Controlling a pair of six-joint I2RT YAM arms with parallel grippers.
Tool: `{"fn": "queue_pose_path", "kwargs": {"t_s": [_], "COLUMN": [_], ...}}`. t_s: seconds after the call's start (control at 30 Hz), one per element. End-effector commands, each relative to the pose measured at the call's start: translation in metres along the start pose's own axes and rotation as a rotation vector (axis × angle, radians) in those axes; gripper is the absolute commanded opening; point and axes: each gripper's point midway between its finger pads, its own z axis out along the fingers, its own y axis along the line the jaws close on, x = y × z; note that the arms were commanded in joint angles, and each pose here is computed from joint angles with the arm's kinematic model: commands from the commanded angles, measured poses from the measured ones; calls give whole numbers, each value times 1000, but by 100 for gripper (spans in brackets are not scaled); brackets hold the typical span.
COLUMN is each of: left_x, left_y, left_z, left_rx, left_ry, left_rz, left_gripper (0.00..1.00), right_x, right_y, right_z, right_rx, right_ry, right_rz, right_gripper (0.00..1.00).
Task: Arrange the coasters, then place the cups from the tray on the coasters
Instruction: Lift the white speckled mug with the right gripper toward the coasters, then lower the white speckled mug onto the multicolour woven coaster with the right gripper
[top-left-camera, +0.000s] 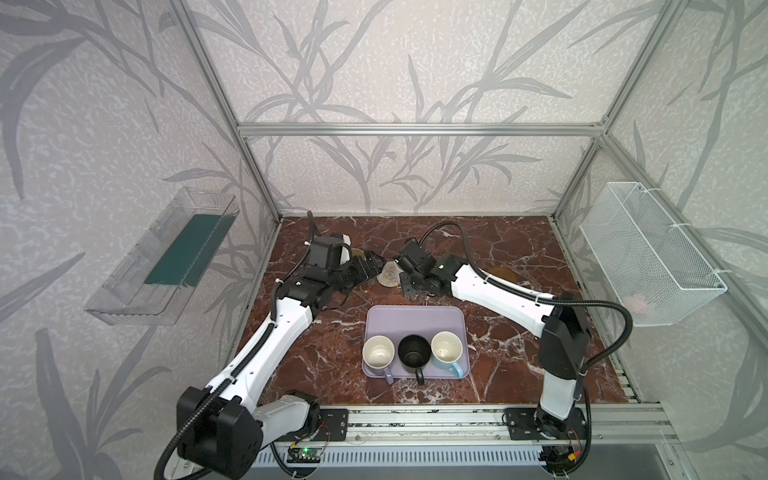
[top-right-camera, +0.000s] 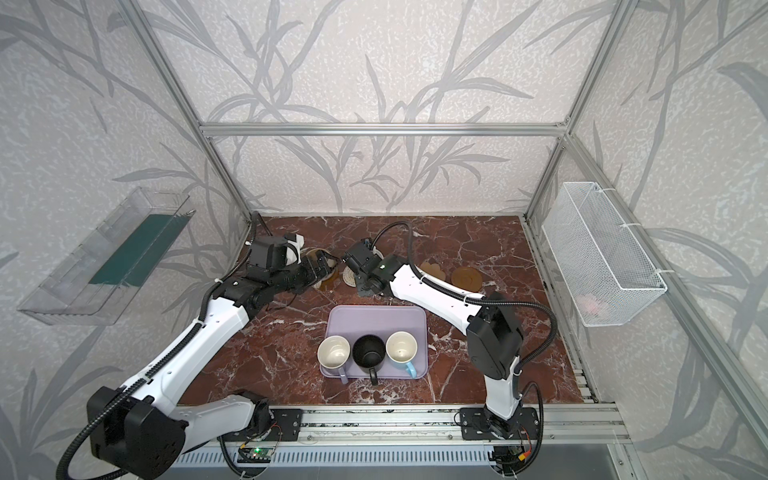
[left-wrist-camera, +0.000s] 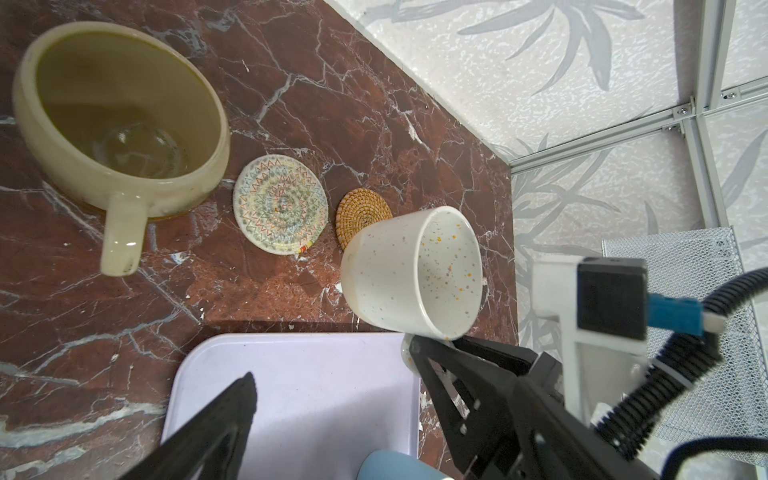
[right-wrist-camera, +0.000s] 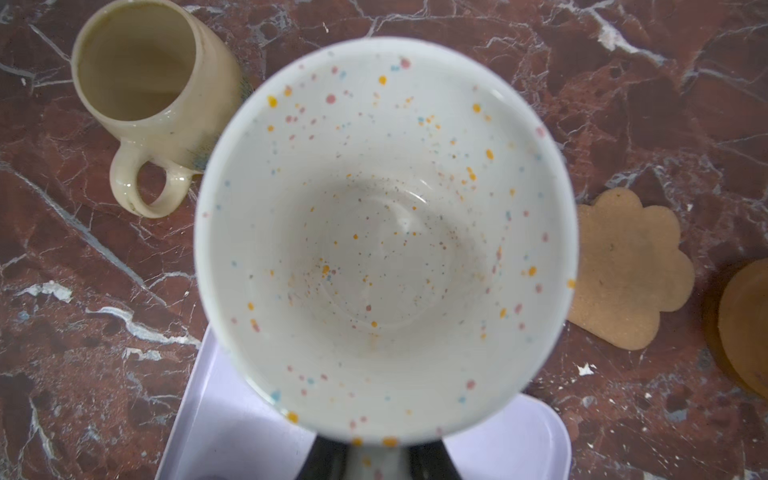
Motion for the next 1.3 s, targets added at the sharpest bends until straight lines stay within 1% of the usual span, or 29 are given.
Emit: {"fn": "queue_pose_path", "kwargs": {"t_s": [0.0, 0.13, 0.23, 0.37, 0.47, 0.5, 0.53, 0.7, 0.9, 1.0, 1.07, 1.27], "left_x": [-9, -18, -26, -35, -38, -39, -40, -37, -36, -36, -34, -28], "left_y": [2, 14, 24, 37, 42, 45, 47, 57, 66, 71, 72, 77], "left_z": [2, 9, 13, 9, 8, 8, 7, 10, 11, 9, 9, 11], "left_rx": [-2, -25, -41, -126, -128, -131, -135, -139, -146, -169, -174, -177], "left_ry": [1, -11, -19, -51, -56, -58, -60, -51, -49, -52, -48, -34], "left_rz": [2, -23, -48, -15, -27, -35, -41, -65, -92, -84, -81, -88], "left_gripper": [98, 98, 96, 96, 96, 96, 96, 96, 96, 96, 96, 96], "right_x": [-42, -48, -51, -58, -62, -64, -66, -72, -73, -75, -73, -65], "right_y": [5, 13, 16, 24, 26, 27, 28, 26, 27, 33, 33, 39], "right_z": [-15, 0, 13, 24, 33, 35, 38, 49, 64, 68, 72, 85], "right_rx": [0, 3, 15, 8, 22, 27, 32, 82, 108, 93, 107, 88], "right_ry": [-111, -106, -96, -101, -105, -108, -107, -126, -130, -131, -122, -87], "right_rz": [48, 55, 65, 106, 115, 148, 150, 186, 246, 241, 236, 229], "right_gripper": [0, 0, 0, 0, 0, 0, 0, 0, 0, 0, 0, 0]}}
